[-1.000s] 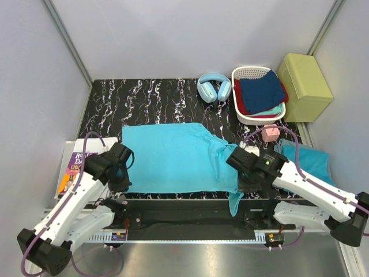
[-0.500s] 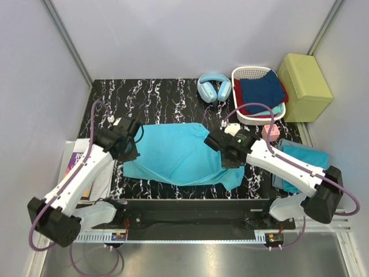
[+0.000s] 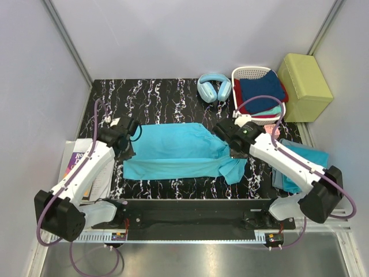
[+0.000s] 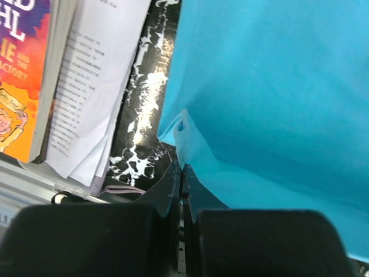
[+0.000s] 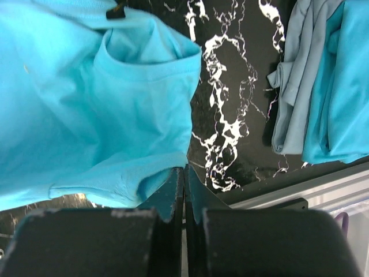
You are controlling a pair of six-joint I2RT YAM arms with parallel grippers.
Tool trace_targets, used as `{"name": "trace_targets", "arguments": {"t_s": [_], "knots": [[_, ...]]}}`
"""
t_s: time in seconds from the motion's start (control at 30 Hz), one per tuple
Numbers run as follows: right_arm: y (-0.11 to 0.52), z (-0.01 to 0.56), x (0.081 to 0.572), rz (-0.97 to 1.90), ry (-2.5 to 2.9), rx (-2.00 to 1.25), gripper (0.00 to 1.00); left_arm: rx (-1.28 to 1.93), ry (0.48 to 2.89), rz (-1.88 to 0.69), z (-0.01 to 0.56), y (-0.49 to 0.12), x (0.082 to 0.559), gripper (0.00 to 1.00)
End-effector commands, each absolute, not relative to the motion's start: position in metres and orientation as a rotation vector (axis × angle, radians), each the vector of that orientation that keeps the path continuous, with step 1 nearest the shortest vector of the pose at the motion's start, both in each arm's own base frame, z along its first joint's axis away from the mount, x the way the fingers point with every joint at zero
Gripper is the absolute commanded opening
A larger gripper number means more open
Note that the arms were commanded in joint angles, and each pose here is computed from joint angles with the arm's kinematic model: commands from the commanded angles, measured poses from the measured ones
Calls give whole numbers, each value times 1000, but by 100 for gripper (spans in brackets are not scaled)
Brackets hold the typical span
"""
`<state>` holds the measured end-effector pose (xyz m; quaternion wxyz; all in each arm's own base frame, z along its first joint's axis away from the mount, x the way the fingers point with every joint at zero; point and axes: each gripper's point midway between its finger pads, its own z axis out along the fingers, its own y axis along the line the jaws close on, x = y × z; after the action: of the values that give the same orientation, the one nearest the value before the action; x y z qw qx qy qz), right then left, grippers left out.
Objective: Fold and stack the t-shirts
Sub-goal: Flatten out the tshirt
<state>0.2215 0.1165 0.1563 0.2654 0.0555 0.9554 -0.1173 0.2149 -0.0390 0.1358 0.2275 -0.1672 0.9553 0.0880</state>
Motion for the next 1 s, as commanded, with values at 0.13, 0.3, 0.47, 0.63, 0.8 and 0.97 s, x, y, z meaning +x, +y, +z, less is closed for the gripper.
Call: {"name": "trace_targets", "arguments": {"t_s": [0.13, 0.3, 0.47, 0.63, 0.8, 0.97], "knots": [[119, 160, 250, -400, 2544, 122, 0, -464, 2636, 365, 125, -21, 221, 0], [126, 150, 245, -375, 2601, 102, 0, -472, 2652, 352, 123, -19, 216, 0], [118, 153, 235, -355, 2597, 108, 0, -475, 2603, 299, 144, -20, 216, 0], [100, 157, 213, -393, 2624, 97, 0, -454, 2603, 276, 155, -18, 202, 0], [95, 149, 219, -467, 2611, 80, 0, -492, 2641, 281, 141, -23, 208, 0], [109, 149, 239, -471, 2594, 45, 0, -479, 2662, 276, 135, -31, 227, 2]]}}
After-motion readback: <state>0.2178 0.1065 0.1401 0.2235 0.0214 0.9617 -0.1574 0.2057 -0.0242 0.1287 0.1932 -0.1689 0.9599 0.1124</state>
